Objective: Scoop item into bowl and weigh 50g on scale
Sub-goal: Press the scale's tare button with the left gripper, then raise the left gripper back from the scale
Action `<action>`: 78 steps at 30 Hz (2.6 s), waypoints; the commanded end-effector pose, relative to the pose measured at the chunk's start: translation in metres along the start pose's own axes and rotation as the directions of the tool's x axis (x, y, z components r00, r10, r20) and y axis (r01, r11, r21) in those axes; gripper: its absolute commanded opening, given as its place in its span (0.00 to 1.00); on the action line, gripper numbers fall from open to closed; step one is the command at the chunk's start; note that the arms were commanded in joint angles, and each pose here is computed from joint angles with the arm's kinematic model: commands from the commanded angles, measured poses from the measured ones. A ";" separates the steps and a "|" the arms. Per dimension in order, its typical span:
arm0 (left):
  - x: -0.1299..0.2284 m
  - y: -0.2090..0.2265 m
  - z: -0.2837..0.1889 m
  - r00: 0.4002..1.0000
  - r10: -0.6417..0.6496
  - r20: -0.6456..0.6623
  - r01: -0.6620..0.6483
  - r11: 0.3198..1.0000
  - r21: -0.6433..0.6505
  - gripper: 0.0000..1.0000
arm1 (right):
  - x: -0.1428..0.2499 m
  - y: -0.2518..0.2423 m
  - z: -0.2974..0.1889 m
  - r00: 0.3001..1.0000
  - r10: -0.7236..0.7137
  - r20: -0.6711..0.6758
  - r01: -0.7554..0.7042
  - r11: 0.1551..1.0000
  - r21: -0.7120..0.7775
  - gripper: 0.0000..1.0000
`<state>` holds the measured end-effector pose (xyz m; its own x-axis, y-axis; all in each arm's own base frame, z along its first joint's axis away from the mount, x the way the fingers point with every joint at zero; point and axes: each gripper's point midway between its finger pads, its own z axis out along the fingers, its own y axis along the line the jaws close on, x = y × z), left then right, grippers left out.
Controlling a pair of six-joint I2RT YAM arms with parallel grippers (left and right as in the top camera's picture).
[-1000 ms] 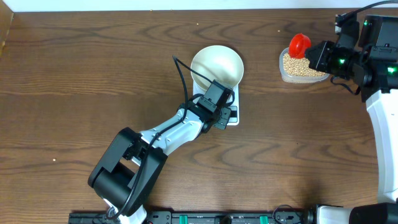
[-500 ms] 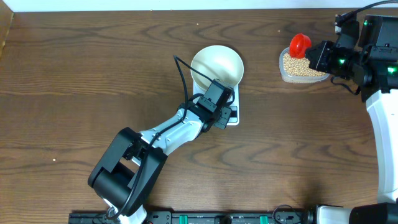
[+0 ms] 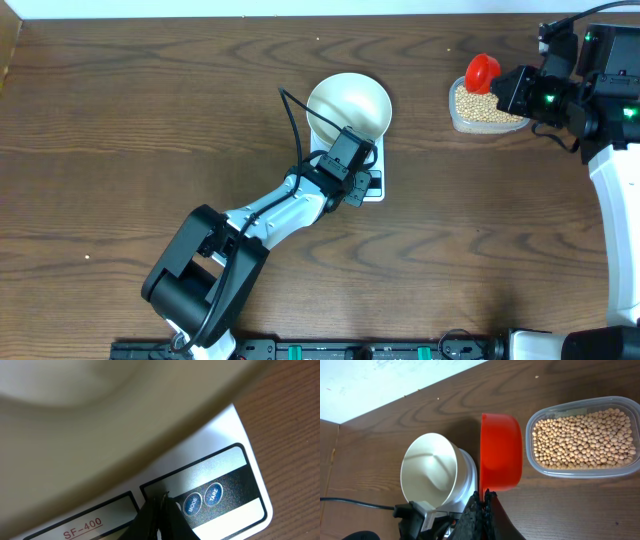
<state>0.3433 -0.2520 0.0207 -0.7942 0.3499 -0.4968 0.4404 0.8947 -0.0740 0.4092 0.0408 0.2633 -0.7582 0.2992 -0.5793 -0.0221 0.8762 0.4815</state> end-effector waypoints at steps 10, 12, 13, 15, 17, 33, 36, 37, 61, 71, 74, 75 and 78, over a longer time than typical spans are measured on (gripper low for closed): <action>0.007 -0.003 0.005 1.000 0.012 -0.024 -0.011 1.000 0.014 0.07 | -0.004 -0.001 -0.003 1.000 -0.022 0.013 0.022 1.000 0.008 0.01; 0.013 -0.002 0.010 0.999 0.012 -0.042 -0.011 1.000 0.011 0.07 | -0.004 -0.001 -0.003 1.000 -0.022 0.013 0.022 1.000 0.008 0.01; 0.015 -0.002 0.012 0.999 0.012 -0.049 -0.012 1.000 0.010 0.07 | -0.004 -0.001 -0.003 1.000 -0.022 0.013 0.022 1.000 0.008 0.01; 0.021 -0.001 0.018 0.998 0.013 -0.069 -0.012 1.000 0.008 0.07 | -0.004 -0.001 -0.003 1.000 -0.022 0.013 0.022 1.000 0.009 0.01; 0.025 0.000 0.023 0.996 0.013 -0.084 -0.013 1.000 0.005 0.07 | -0.004 -0.001 -0.003 1.000 -0.022 0.014 0.022 1.000 0.012 0.01; 0.071 0.009 0.029 0.967 0.012 -0.256 -0.020 0.999 -0.029 0.07 | -0.004 -0.002 -0.003 1.000 -0.020 0.011 0.020 1.000 0.016 0.01; 0.073 0.010 0.028 0.964 0.011 -0.266 -0.020 0.999 -0.031 0.07 | -0.003 -0.002 -0.003 1.000 -0.019 0.009 0.019 1.000 0.017 0.01; 0.073 0.010 0.028 0.964 0.011 -0.266 -0.020 0.999 -0.030 0.07 | -0.003 -0.002 -0.003 1.000 -0.019 0.008 0.019 1.000 0.017 0.01; 0.064 0.040 0.027 0.974 0.017 -0.224 -0.063 0.977 -0.202 0.07 | -0.003 -0.003 -0.003 1.000 -0.019 0.011 0.019 1.000 0.023 0.01; 0.052 0.040 0.005 0.979 0.036 -0.203 -0.078 0.976 -0.205 0.07 | -0.005 -0.003 -0.003 1.000 -0.022 0.016 0.021 1.000 0.021 0.01; 0.031 0.037 -0.025 0.988 0.035 -0.150 -0.065 0.978 -0.199 0.07 | -0.005 -0.003 -0.003 1.000 -0.022 0.016 0.021 1.000 0.021 0.01; 0.021 0.034 -0.041 0.993 0.035 -0.114 -0.056 0.981 -0.188 0.07 | -0.005 -0.002 -0.003 1.000 -0.022 0.014 0.021 1.000 0.014 0.01; -0.008 0.029 -0.088 1.000 0.005 0.019 -0.002 0.987 -0.161 0.07 | -0.003 0.005 -0.003 1.000 -0.023 0.006 0.023 0.999 -0.023 0.01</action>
<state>0.3172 -0.2043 0.0365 -0.8392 0.4026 -0.3656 0.3988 0.9127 0.0896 0.4094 0.0390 0.2625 -0.7571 0.3004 -0.5801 -0.0142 0.8802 0.4743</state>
